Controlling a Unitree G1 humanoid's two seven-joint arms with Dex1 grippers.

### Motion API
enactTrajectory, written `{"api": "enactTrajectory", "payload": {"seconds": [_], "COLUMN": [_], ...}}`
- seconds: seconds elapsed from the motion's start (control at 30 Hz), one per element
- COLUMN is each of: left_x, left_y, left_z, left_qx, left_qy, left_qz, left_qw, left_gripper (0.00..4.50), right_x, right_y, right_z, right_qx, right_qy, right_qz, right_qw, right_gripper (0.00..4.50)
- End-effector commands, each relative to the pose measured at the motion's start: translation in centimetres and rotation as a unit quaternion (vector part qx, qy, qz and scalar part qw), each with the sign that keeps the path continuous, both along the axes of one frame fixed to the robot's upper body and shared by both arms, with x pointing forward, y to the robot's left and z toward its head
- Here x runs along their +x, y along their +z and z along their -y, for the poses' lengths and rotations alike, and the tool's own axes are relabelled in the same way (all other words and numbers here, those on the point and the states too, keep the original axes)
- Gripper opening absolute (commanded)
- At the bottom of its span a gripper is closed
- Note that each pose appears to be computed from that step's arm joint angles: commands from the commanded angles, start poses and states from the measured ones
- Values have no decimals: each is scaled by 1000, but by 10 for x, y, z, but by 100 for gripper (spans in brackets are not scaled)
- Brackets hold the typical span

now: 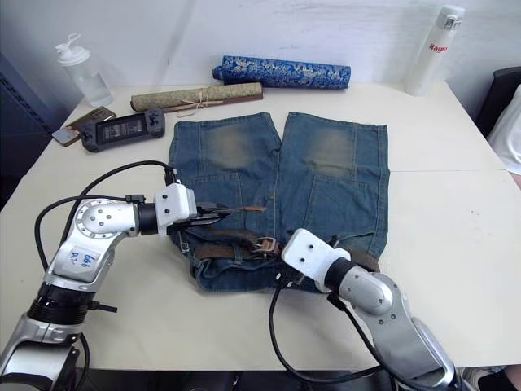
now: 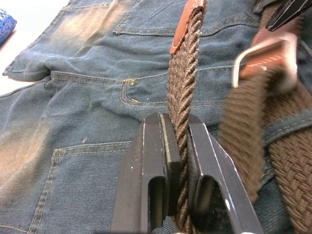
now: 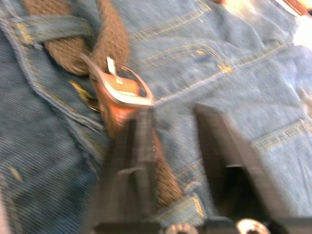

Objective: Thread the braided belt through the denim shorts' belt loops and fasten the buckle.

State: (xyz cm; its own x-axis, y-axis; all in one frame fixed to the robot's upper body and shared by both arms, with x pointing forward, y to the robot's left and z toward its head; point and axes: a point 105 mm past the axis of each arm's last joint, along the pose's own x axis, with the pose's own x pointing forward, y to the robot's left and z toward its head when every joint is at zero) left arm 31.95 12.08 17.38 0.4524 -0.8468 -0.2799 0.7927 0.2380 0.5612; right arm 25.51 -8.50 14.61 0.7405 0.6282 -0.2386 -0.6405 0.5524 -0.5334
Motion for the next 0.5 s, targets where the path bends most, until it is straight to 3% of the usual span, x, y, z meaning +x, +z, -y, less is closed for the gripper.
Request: {"api": "enactTrajectory", "payload": {"seconds": [0.03,0.33,0.5], "left_x": [0,1,1], "left_y": [8,8,8], "left_z": [3,2,3], "left_qx": [-1,-1,-3], "left_qy": [-9,-9,-8], "left_qz": [16,14,15], "left_qw": [1000,1000,1000], "left_gripper": [0,0,0], "right_x": [-17,-36,-23], "right_y": [17,9,0], "right_z": [-2,-1,0], "right_qx": [3,-4,-30], "right_qy": [39,82,57], "right_qz": [19,-13,0], "right_qw": [999,997,998], "right_gripper": [229,229,229]}}
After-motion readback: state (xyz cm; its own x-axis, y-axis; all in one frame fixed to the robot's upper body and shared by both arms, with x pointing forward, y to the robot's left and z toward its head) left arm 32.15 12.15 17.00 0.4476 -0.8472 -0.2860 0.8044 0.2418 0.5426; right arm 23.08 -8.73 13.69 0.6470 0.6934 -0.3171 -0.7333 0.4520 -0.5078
